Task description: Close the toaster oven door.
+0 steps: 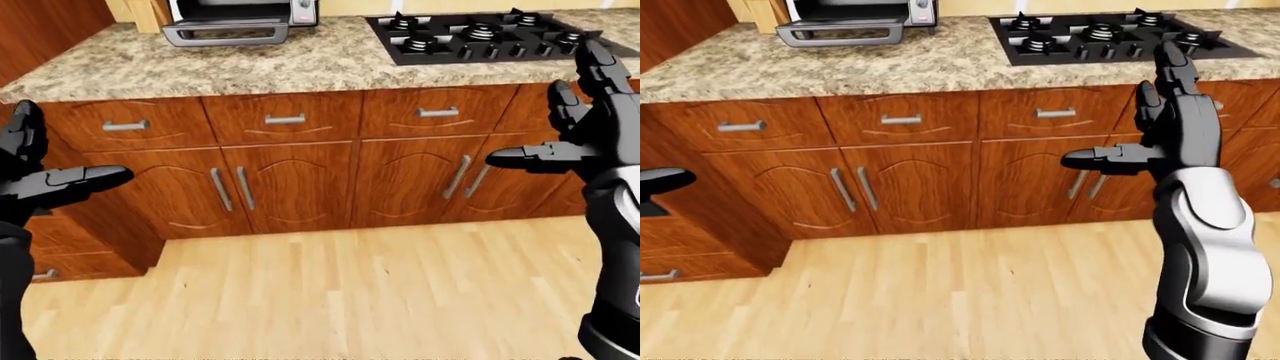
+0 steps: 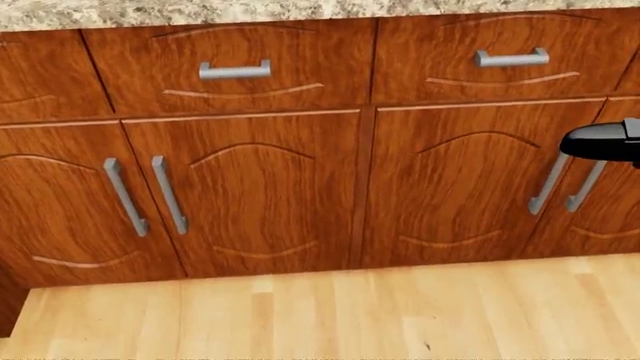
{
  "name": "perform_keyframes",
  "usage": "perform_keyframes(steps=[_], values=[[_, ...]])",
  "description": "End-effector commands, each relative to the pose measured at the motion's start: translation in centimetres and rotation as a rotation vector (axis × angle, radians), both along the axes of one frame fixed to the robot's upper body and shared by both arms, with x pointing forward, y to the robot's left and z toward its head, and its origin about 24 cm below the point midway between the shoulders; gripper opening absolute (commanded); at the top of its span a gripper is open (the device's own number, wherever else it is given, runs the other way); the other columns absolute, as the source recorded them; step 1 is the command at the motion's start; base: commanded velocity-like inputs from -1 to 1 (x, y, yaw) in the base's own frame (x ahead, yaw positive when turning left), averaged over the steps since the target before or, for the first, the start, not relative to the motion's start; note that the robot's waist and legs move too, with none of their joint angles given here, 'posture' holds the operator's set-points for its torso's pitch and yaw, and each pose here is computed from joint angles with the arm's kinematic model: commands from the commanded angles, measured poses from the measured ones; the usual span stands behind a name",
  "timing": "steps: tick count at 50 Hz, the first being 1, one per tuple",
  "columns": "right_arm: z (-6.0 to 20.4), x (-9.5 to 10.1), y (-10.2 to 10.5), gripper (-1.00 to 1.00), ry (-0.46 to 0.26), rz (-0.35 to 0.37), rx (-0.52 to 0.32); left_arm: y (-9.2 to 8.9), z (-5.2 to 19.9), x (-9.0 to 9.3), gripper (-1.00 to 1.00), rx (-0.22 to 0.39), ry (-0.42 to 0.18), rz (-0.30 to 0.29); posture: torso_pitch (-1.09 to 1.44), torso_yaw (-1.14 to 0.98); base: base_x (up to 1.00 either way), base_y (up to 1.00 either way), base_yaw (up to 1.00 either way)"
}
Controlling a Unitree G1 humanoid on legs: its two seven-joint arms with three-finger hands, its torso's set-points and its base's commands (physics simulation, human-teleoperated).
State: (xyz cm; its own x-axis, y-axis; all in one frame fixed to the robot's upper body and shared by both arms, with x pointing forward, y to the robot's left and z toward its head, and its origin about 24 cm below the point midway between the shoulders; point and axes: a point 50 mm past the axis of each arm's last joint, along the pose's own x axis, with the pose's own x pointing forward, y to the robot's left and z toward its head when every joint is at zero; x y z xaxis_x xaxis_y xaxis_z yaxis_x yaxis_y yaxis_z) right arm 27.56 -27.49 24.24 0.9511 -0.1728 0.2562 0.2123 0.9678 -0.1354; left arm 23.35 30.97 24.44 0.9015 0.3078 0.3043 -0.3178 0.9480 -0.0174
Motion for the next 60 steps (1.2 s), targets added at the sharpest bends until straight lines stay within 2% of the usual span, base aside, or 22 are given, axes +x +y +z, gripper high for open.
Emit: perform_keyframes(steps=[1,34,50,53,60], values=[[1.7,-0.6,0.1,1.00,-0.083,0.002,-0.034,-0.2,1.6,-0.6,1.00,0.036,-0.075,0.003,0.00,0.00,0.00,0.00,0.00],[2.1,-0.8,0.3,1.00,-0.085,0.021,-0.039,-0.2,1.9,-0.7,1.00,0.050,-0.081,0.004,0.00,0.00,0.17,0.09,0.00],[2.3,-0.8,0.4,1.00,-0.082,0.025,-0.039,-0.3,2.5,-0.7,1.00,0.048,-0.087,-0.002,0.00,0.00,0.21,0.10,0.00],[3.0,-0.9,0.3,1.00,-0.094,0.024,-0.033,-0.8,3.1,-0.5,1.00,0.051,-0.098,-0.014,0.00,0.00,0.21,0.10,0.00],[3.0,-0.9,0.4,1.00,-0.096,0.023,-0.029,-1.0,2.5,-0.4,1.00,0.044,-0.085,-0.023,0.00,0.00,0.21,0.10,0.00]])
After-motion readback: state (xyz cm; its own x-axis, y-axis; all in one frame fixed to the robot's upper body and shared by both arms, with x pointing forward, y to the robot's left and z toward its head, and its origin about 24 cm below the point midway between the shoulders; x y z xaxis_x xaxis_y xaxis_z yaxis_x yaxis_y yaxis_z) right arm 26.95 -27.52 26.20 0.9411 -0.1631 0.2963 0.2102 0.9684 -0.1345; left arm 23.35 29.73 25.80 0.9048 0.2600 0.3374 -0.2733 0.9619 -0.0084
